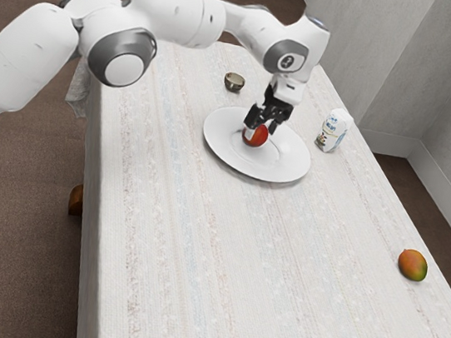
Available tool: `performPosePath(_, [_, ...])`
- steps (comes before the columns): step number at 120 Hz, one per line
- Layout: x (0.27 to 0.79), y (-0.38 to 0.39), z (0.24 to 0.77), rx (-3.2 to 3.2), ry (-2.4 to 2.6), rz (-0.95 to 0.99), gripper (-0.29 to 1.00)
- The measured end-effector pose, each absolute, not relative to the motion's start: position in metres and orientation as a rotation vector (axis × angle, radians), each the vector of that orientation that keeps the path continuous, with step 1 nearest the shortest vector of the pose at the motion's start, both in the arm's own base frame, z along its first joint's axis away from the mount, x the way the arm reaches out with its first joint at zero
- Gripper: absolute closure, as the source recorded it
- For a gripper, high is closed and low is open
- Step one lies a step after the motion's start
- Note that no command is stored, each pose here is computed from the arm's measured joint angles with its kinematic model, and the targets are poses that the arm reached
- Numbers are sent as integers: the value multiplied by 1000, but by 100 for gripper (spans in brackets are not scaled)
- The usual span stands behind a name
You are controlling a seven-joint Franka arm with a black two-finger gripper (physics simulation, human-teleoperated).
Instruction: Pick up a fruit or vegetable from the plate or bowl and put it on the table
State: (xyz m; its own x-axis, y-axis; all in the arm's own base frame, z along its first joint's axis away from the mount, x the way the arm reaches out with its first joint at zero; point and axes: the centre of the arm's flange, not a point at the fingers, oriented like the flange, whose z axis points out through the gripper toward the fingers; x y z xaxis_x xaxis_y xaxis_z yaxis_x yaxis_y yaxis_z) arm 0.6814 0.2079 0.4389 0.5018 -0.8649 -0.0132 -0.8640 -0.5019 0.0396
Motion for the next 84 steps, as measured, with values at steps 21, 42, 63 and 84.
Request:
performPosePath(21, [684, 208, 423, 2680, -1557, -67, 0])
performPosePath(42, [686, 213, 413, 2680, -1555, -73, 0])
performPosePath(63, [686, 213, 413, 2680, -1560, -70, 0])
performPosePath(84, [686, 216, 413, 2683, -1558, -68, 12])
